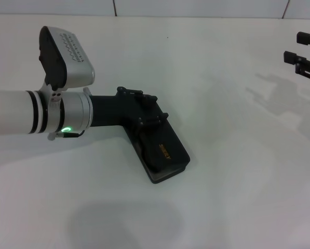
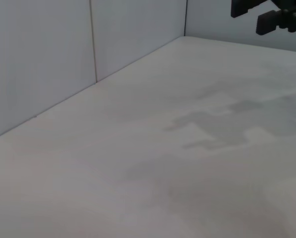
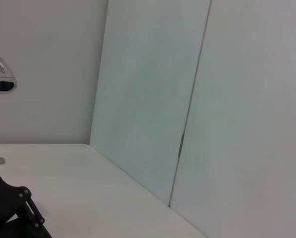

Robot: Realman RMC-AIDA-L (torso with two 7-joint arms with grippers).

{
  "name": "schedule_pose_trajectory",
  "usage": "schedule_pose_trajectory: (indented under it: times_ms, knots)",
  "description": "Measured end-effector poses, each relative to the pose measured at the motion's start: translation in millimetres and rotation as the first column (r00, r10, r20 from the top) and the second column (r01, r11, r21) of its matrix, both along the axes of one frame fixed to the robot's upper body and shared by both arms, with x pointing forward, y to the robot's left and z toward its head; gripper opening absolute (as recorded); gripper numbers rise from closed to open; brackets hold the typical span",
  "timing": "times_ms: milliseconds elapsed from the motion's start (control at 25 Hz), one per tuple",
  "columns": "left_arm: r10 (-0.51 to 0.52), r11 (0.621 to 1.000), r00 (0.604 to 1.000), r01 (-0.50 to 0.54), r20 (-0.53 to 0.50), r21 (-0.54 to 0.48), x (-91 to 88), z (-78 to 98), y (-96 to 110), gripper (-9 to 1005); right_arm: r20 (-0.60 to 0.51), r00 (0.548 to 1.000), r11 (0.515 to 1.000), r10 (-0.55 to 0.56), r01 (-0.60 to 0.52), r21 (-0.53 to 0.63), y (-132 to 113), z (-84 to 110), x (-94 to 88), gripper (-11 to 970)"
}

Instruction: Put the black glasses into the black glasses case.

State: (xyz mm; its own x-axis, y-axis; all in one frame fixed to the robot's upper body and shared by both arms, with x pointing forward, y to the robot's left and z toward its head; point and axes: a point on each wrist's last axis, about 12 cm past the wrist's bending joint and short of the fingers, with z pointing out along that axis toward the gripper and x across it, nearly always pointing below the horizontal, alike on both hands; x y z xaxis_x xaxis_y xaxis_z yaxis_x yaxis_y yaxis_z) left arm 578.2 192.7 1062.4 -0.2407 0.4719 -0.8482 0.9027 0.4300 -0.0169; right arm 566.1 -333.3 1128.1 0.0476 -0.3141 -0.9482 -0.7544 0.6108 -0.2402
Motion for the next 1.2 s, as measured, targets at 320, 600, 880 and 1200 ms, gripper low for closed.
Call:
schedule_pose_trajectory:
  times_ms: [320,600,880,1200]
  knots:
    - [-0.001,1.0,1.0,0.001,-0.004,0.007,-2.3,-1.7,3.4,585,-0.001,1.0,1.0,0.003,-0.003,0.002,0.5,-0.2,-0.4,474]
    - [-0.042,0.997,0.999,0.044,0.029,-0.061,-5.9,8.7,8.8,598,-0.004,1.0,1.0,0.002,-0.002,0.003,0.1,-1.3,-1.8,474]
    - [-0.052,0.947,0.989,0.092,0.136,-0.306,-14.6,33.1,20.6,611,-0.007,0.999,0.999,0.038,-0.038,0.021,3.9,-0.7,-5.3,475]
    - [-0.114,0.914,0.983,0.16,0.143,-0.372,-25.3,45.1,32.5,626,-0.002,0.93,0.921,0.368,-0.364,0.136,48.4,6.7,-17.0,540]
